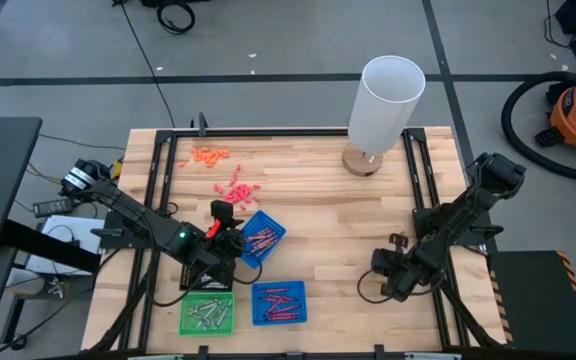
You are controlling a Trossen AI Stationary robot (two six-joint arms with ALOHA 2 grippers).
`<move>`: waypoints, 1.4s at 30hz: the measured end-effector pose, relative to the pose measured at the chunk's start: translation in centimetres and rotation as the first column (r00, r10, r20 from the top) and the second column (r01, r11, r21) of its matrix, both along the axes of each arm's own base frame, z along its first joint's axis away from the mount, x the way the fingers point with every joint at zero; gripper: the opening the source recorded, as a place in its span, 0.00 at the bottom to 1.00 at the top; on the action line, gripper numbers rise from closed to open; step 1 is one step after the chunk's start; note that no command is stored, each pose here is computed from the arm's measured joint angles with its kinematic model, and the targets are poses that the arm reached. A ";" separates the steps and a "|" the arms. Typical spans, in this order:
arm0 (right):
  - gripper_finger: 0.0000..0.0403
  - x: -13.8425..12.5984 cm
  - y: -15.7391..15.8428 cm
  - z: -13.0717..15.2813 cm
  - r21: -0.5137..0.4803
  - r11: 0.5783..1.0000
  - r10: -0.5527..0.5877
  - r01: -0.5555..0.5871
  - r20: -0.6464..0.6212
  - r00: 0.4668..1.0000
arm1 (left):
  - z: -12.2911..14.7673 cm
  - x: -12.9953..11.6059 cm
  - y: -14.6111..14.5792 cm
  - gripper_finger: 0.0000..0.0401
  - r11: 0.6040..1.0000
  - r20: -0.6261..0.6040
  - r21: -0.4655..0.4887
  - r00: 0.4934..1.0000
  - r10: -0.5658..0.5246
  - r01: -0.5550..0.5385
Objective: Sort crayons
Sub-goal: Put the white crayon into the green bin
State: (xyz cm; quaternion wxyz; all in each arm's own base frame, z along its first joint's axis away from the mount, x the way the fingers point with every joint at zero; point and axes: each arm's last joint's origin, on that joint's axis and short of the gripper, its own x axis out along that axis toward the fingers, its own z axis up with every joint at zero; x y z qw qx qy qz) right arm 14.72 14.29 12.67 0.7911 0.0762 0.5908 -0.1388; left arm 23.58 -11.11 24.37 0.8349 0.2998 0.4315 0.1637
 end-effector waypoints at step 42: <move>0.09 12.5 -3.8 7.3 -0.439 0.879 0.456 -0.188 0.653 0.605 | 2.6 3.9 -1.5 0.38 0.940 0.328 -0.197 0.922 -0.203 0.278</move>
